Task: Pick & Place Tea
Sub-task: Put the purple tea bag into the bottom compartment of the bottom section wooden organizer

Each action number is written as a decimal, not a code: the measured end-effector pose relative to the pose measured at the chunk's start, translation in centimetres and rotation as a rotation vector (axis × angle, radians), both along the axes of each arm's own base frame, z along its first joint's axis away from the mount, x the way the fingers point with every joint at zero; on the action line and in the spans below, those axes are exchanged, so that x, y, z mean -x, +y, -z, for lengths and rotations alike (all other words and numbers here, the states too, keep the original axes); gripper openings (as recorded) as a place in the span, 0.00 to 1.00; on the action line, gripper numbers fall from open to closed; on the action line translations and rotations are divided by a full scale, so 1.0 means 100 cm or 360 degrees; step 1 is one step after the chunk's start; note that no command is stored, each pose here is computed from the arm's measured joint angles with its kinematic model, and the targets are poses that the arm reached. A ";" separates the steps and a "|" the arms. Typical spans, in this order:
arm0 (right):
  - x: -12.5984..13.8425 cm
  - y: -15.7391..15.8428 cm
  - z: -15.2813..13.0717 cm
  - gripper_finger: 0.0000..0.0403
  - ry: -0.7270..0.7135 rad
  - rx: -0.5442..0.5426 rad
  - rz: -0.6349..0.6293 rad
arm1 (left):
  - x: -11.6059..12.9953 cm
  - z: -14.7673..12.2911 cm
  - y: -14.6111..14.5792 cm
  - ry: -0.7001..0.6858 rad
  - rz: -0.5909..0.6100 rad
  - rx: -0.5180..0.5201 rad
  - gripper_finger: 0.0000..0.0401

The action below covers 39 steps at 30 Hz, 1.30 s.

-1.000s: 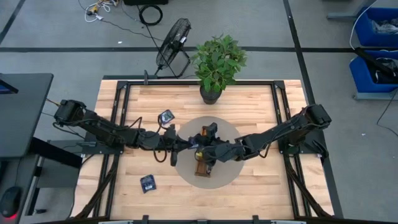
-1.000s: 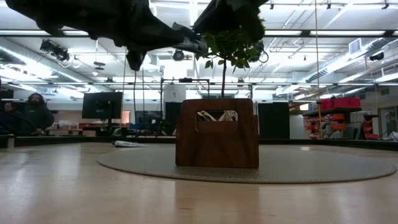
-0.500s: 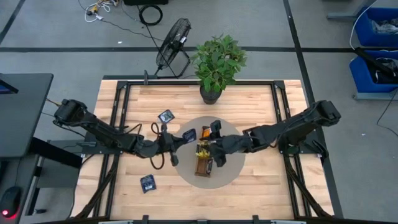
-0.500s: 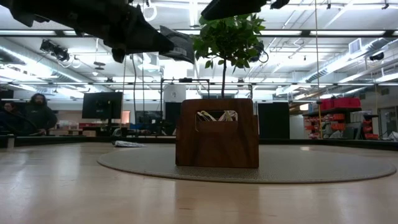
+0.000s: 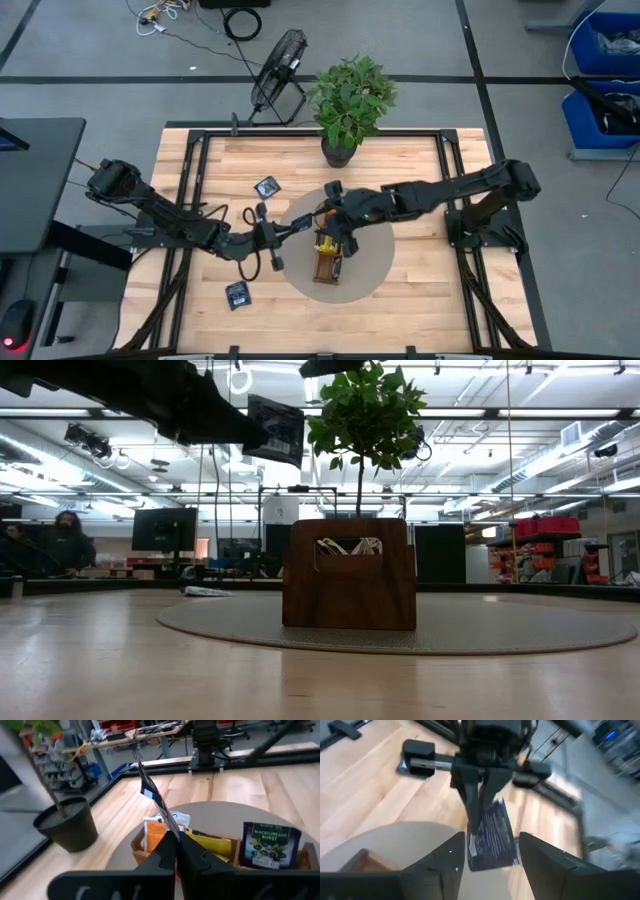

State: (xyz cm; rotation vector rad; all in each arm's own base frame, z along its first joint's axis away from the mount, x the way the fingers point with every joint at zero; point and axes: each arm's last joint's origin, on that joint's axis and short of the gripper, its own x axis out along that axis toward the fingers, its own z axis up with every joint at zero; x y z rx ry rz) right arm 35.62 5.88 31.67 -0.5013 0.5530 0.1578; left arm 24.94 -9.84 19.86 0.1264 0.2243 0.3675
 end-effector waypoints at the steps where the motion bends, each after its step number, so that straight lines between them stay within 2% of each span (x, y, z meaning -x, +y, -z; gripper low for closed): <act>1: -0.003 -0.003 -0.002 0.49 0.0014 -0.0029 -0.0014 | 0.000 0.000 -0.001 0.0012 0.0014 -0.0033 0.01; 3: -0.010 -0.007 -0.005 0.49 0.0038 -0.0067 -0.0024 | 0.001 0.000 -0.002 0.0029 0.0032 -0.0079 0.01; 10: -0.030 -0.013 -0.012 0.49 0.0172 -0.0020 -0.0035 | 0.000 0.000 0.000 0.0049 0.0018 -0.0130 0.01; 17: -0.052 -0.015 -0.005 0.45 0.0329 0.0025 -0.0037 | -0.002 -0.005 -0.001 0.0075 0.0031 -0.0200 0.01; 27: -0.057 -0.017 -0.005 0.38 0.0382 0.0046 -0.0037 | -0.003 -0.003 0.000 0.0110 0.0012 -0.0221 0.01; 32: -0.056 -0.023 -0.004 0.29 0.0415 0.0026 -0.0001 | -0.003 -0.004 0.000 0.0104 0.0009 -0.0218 0.01; 39: -0.056 -0.022 -0.004 0.10 0.0414 0.0047 -0.0019 | -0.003 -0.004 0.000 0.0100 0.0008 -0.0215 0.01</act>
